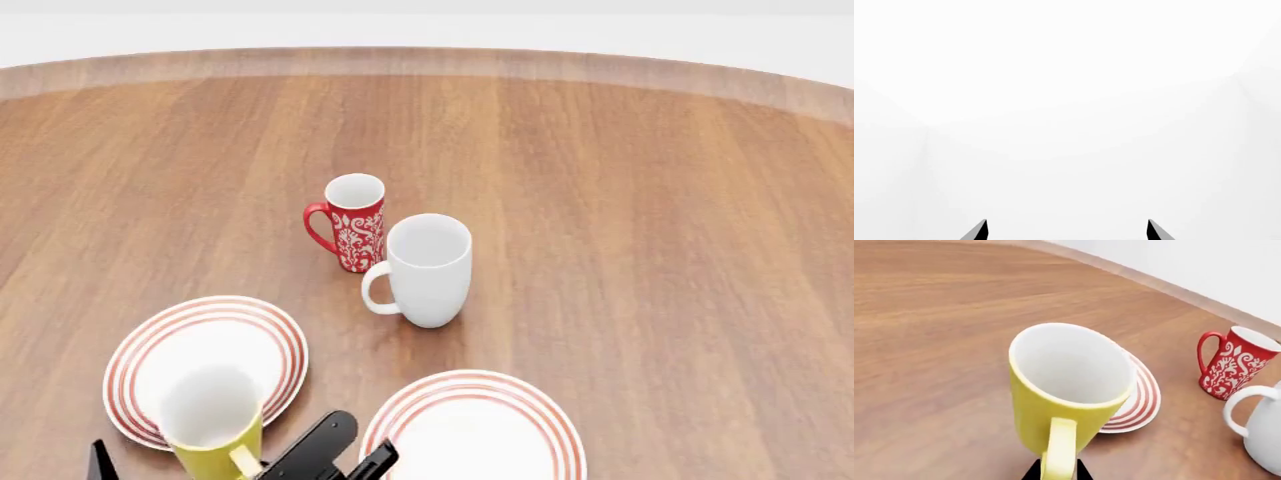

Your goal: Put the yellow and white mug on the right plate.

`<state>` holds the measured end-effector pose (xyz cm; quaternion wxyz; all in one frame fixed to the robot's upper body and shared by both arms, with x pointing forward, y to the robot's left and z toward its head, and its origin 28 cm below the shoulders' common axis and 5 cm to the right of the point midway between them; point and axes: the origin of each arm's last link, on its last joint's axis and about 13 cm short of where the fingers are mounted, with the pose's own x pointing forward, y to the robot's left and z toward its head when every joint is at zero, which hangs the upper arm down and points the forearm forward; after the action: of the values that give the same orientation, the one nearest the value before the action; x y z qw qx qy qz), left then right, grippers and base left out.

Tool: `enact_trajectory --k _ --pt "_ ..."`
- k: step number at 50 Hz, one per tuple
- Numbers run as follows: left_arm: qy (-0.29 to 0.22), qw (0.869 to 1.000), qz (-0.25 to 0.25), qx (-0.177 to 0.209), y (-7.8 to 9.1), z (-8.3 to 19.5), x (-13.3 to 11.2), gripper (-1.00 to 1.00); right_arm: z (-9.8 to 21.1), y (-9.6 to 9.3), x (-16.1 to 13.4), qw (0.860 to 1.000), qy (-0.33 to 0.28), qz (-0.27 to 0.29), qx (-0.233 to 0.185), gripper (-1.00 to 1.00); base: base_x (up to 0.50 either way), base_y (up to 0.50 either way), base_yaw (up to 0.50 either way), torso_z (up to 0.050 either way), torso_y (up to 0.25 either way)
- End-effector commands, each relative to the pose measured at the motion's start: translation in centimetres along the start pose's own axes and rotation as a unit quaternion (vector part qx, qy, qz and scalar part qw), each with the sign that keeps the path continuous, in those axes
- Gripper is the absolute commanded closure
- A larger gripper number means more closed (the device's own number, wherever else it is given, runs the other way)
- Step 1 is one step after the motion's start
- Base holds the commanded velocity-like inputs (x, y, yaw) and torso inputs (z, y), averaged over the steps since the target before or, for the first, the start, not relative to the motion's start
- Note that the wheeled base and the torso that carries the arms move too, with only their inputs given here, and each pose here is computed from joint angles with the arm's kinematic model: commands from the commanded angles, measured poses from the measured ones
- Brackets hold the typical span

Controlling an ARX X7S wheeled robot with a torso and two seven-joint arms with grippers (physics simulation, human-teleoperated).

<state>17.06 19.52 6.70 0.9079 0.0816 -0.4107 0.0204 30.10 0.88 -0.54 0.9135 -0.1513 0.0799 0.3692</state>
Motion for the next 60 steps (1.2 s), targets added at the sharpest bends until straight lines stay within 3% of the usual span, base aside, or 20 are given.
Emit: enact_trajectory --k 1,20,35,43,52,60 --pt "0.017 0.999 0.003 0.028 0.1 -0.8 0.2 -1.0 0.3 -3.2 0.1 1.0 -0.012 -0.014 -0.02 1.0 0.0 0.0 0.0 0.0 0.0" --pt "0.02 0.999 -0.006 0.03 -0.2 -0.8 -0.1 -1.0 0.9 -7.9 -5.3 0.997 -0.015 -0.08 -0.005 1.0 0.0 0.0 0.0 0.0 0.0" --pt "0.022 0.999 -0.009 0.029 -0.2 -0.8 -0.2 -1.0 1.4 -9.1 -9.4 0.997 0.008 -0.08 -0.008 1.0 0.0 0.0 0.0 0.0 0.0" --pt "0.023 0.999 -0.013 0.029 -0.3 -0.8 -0.2 -1.0 1.1 -9.7 -11.4 0.997 0.038 -0.063 0.02 1.0 0.0 0.0 0.0 0.0 0.002" --pt "0.023 0.999 -0.016 0.029 -0.4 -0.8 -0.3 -1.0 1.7 -12.1 -12.6 0.994 0.034 -0.105 0.012 1.0 0.0 0.0 0.0 0.0 0.0" --pt "0.024 0.999 -0.016 0.03 -0.4 -0.8 -0.2 -1.0 1.5 -12.9 -13.1 0.992 0.037 -0.123 0.013 1.0 0.0 0.0 0.0 0.0 0.0"
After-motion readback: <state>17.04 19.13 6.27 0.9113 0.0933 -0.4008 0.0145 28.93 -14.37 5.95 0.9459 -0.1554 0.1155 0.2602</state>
